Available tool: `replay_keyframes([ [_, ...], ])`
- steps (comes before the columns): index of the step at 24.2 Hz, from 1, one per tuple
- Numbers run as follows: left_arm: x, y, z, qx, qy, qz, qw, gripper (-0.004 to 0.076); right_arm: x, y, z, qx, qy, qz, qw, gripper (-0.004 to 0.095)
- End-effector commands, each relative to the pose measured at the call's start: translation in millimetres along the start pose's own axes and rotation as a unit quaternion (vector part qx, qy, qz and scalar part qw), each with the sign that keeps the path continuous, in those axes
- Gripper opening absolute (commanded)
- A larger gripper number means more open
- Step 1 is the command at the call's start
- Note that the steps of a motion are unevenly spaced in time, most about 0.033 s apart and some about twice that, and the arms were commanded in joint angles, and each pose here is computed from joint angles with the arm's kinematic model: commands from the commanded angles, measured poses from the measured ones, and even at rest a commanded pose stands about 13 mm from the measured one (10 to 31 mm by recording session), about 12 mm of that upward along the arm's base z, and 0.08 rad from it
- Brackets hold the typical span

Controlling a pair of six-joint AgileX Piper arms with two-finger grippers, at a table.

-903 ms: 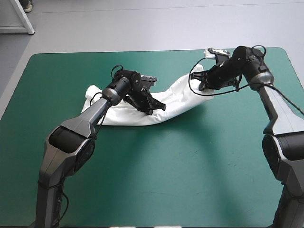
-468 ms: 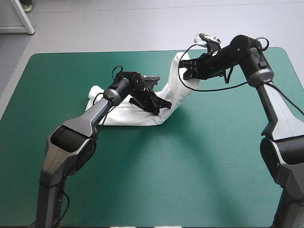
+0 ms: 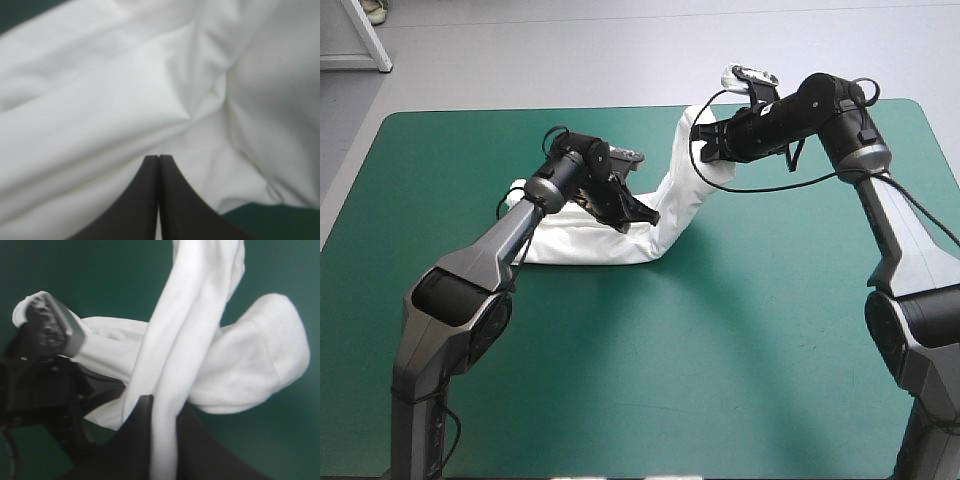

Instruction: Fold the cloth

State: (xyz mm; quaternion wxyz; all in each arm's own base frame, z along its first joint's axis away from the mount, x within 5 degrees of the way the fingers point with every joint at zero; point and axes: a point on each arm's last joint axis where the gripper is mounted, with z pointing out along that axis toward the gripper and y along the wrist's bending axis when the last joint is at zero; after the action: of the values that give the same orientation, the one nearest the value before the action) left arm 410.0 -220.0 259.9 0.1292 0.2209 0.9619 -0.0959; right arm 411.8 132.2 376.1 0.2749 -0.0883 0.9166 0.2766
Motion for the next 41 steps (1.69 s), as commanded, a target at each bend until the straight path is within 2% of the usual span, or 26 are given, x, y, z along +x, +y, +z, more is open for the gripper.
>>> replay_keyframes([
  [1,10,0,-84,-0.052,-0.055,0.019,0.997,-0.0009,-10,23,-38,-0.029,-0.069,-0.02,0.997,-0.0014],
  [6,45,2,-134,-0.08,-0.079,0.026,0.993,-0.0009,-13,34,-35,-0.071,-0.082,-0.023,0.994,-0.0014],
  [10,124,40,-156,-0.101,-0.045,-0.032,0.993,-0.0009,-21,65,-11,-0.113,-0.087,-0.053,0.988,-0.0014],
  [11,155,56,-165,-0.108,-0.073,-0.072,0.989,-0.0009,-22,80,4,-0.13,-0.084,-0.069,0.986,-0.0014],
  [12,165,61,-167,-0.109,-0.091,-0.087,0.986,-0.0009,-23,89,10,-0.138,-0.085,-0.079,0.984,-0.0014],
  [13,190,71,-176,-0.116,-0.136,-0.113,0.977,-0.0009,-22,105,30,-0.156,-0.082,-0.09,0.98,-0.0014],
  [17,236,74,-192,-0.141,-0.155,-0.137,0.968,-0.0009,-8,140,88,-0.211,-0.054,-0.099,0.971,-0.0014],
  [19,240,72,-191,-0.133,-0.145,-0.142,0.97,-0.0009,5,158,108,-0.24,-0.034,-0.106,0.964,0.0027],
  [20,241,71,-188,-0.125,-0.142,-0.145,0.971,-0.0009,13,165,118,-0.245,-0.028,-0.127,0.961,0.0134],
  [21,240,70,-186,-0.118,-0.141,-0.147,0.972,-0.0009,17,171,121,-0.244,-0.028,-0.152,0.957,0.0256],
  [24,242,68,-179,-0.099,-0.132,-0.155,0.974,-0.0009,19,178,116,-0.225,-0.036,-0.182,0.957,0.0837],
  [26,242,67,-178,-0.093,-0.131,-0.154,0.975,-0.0009,14,174,106,-0.21,-0.04,-0.173,0.961,0.0942],
  [30,241,66,-178,-0.088,-0.135,-0.149,0.976,-0.0009,5,155,85,-0.158,-0.019,-0.159,0.975,0.089],
  [33,241,66,-178,-0.088,-0.135,-0.149,0.976,-0.0009,-7,138,76,-0.115,-0.036,-0.116,0.986,0.0832],
  [38,242,66,-178,-0.09,-0.133,-0.147,0.976,-0.0009,-14,112,77,-0.085,-0.026,-0.072,0.993,0.0772],
  [41,242,66,-178,-0.089,-0.131,-0.146,0.976,-0.0009,-7,98,83,-0.043,0.009,-0.068,0.997,0.0764],
])
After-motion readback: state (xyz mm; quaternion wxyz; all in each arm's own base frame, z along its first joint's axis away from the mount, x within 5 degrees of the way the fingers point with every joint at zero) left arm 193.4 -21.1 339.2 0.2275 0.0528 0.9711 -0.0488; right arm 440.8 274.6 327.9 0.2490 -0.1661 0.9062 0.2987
